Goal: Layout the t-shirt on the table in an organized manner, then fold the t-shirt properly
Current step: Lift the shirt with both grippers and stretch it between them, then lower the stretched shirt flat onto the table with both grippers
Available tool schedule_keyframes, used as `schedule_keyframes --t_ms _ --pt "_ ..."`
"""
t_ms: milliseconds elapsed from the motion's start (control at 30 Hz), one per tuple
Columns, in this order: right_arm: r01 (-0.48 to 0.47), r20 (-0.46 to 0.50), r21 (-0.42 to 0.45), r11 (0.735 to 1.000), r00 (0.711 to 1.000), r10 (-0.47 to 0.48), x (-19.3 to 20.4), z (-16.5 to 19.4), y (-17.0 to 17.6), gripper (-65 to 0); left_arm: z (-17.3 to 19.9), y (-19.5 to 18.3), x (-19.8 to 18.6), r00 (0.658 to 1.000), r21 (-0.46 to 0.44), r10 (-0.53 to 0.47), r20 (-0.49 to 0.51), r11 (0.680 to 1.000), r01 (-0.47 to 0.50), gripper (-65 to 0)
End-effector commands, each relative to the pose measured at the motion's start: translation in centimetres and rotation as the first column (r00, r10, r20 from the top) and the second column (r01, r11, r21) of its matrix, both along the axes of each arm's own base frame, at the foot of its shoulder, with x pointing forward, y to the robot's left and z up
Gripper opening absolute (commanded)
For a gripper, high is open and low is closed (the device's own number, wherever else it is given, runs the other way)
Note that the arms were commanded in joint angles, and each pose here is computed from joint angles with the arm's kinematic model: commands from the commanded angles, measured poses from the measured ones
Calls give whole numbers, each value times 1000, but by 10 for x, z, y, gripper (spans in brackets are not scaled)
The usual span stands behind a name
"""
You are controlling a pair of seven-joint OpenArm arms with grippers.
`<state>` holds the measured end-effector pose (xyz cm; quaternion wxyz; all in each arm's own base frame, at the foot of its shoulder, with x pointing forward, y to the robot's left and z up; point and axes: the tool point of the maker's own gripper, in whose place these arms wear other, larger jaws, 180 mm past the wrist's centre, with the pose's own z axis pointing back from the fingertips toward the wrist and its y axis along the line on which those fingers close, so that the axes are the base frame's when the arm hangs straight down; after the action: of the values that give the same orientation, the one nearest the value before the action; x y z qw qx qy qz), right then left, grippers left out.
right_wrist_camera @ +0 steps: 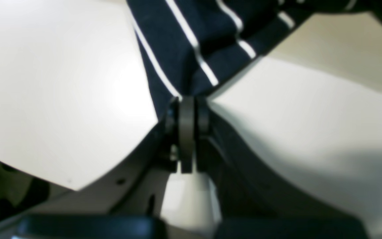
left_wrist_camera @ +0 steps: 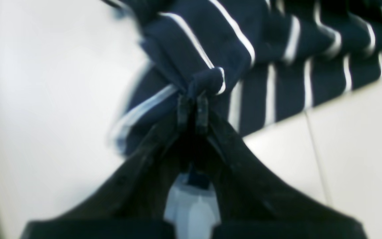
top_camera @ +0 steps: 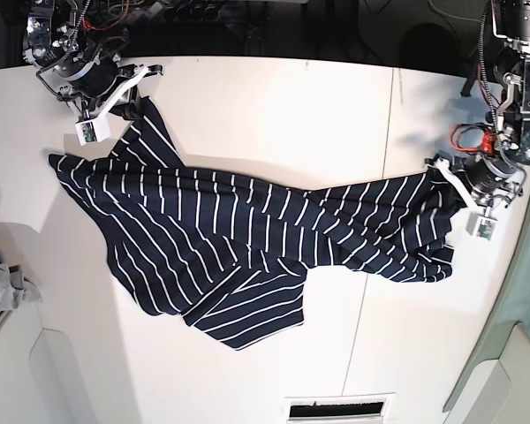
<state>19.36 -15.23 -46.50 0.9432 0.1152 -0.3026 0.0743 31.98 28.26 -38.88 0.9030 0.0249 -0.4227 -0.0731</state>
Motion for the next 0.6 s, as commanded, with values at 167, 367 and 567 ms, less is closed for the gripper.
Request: schedule_keyframes --t_ms 167,367,567 --pt "12 55 -140 990 998 -4 4 32 -61 -650 112 47 23 989 121 -4 149 993 -14 -650" --pt "51 176 -177 983 984 -20 19 94 -106 -650 198 71 29 958 274 -58 282 961 -22 -650" --pt "135 268 -185 973 960 -82 30 133 -152 -650 192 91 29 965 268 -37 259 963 -35 -650"
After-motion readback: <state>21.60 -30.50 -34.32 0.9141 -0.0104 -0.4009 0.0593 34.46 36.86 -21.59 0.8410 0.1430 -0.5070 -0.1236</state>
